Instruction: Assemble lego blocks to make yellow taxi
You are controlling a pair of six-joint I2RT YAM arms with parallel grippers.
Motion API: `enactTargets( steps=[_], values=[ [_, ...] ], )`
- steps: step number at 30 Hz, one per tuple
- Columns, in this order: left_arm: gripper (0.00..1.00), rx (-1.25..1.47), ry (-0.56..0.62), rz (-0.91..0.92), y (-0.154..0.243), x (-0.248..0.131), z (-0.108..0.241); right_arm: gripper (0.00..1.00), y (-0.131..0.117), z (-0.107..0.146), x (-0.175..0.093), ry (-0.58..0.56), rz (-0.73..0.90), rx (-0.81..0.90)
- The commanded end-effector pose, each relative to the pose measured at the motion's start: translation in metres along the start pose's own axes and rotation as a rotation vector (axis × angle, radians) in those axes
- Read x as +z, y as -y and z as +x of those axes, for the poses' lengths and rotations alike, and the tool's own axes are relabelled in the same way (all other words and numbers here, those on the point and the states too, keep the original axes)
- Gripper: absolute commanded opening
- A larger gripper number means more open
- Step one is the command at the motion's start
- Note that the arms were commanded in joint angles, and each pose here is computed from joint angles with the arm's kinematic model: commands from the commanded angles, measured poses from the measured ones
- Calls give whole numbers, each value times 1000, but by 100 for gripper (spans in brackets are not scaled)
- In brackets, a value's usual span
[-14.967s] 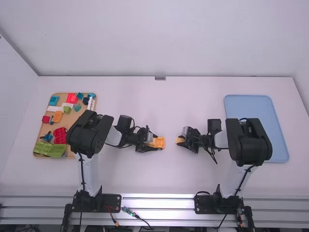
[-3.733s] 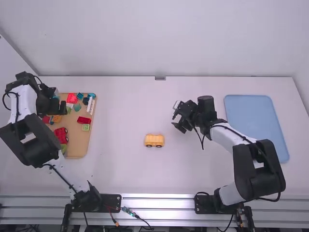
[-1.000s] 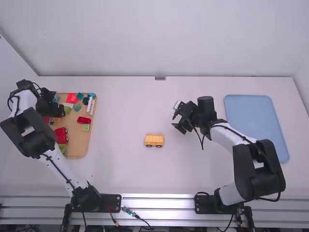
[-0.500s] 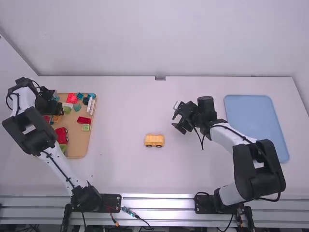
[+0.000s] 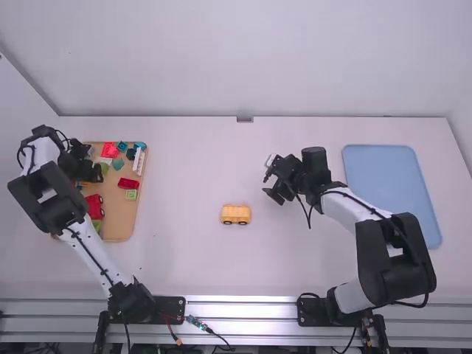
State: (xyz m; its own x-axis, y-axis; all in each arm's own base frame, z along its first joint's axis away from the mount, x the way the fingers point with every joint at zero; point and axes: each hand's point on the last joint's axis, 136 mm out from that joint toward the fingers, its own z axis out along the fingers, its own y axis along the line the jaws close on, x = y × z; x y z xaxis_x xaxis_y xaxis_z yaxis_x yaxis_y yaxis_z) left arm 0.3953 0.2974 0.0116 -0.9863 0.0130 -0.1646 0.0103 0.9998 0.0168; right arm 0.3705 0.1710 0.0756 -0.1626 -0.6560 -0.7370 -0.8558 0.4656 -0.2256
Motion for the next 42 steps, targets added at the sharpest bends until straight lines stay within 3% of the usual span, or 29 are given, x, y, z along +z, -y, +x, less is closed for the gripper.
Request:
enactTargets(
  steps=[1, 5, 14, 37, 42],
  values=[
    [91, 24, -20, 20, 6, 13, 6, 99, 7, -14, -7, 30, 19, -13],
    [72, 34, -18, 12, 5, 18, 8, 99, 7, -14, -7, 30, 19, -13],
    [61, 33, -21, 10, 5, 18, 8, 99, 7, -15, -7, 32, 21, -15],
    [61, 5, 15, 54, 13, 17, 2, 99, 8, -14, -7, 29, 22, -11],
    [67, 2, 16, 48, 11, 17, 2, 99, 7, -14, -7, 29, 21, -12]
  ],
)
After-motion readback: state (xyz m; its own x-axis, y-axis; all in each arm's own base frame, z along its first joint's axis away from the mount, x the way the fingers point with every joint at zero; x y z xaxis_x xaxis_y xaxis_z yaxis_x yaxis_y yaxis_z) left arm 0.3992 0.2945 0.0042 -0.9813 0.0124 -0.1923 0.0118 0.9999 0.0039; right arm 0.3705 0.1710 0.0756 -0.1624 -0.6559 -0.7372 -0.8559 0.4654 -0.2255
